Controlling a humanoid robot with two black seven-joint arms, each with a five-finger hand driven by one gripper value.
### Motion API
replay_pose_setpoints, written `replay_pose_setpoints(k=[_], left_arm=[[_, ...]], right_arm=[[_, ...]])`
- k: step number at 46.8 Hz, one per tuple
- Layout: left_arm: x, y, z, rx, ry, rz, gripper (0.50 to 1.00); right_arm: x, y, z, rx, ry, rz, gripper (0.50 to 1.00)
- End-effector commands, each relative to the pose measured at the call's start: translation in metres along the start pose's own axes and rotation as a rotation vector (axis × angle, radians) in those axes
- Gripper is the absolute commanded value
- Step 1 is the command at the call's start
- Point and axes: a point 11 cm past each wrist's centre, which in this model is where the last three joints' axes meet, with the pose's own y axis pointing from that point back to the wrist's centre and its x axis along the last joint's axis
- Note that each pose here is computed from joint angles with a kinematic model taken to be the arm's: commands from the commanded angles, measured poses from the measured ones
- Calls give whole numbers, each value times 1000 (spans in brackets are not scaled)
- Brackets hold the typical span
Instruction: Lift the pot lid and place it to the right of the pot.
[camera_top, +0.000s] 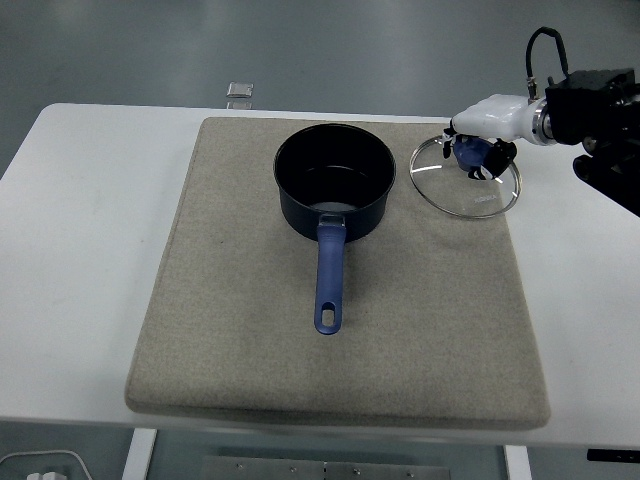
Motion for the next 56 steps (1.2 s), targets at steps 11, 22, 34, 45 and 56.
replay_pose_setpoints(k=[11, 22, 34, 45, 56], left_arm=[[0, 0, 0, 0, 0, 0, 1000], [0, 0, 0, 0, 0, 0, 1000], [0, 0, 0, 0, 0, 0, 1000], [0, 0, 0, 0, 0, -1, 1000], [0, 0, 0, 0, 0, 0, 1000]], right_arm=[[-6, -5, -6, 13, -2, -7, 723], [-3, -4, -6, 14, -13, 2, 829], [13, 4, -4, 40, -31, 13, 860], [42, 11, -14, 140, -299, 72, 858], [60, 11, -23, 233, -564, 170, 858]])
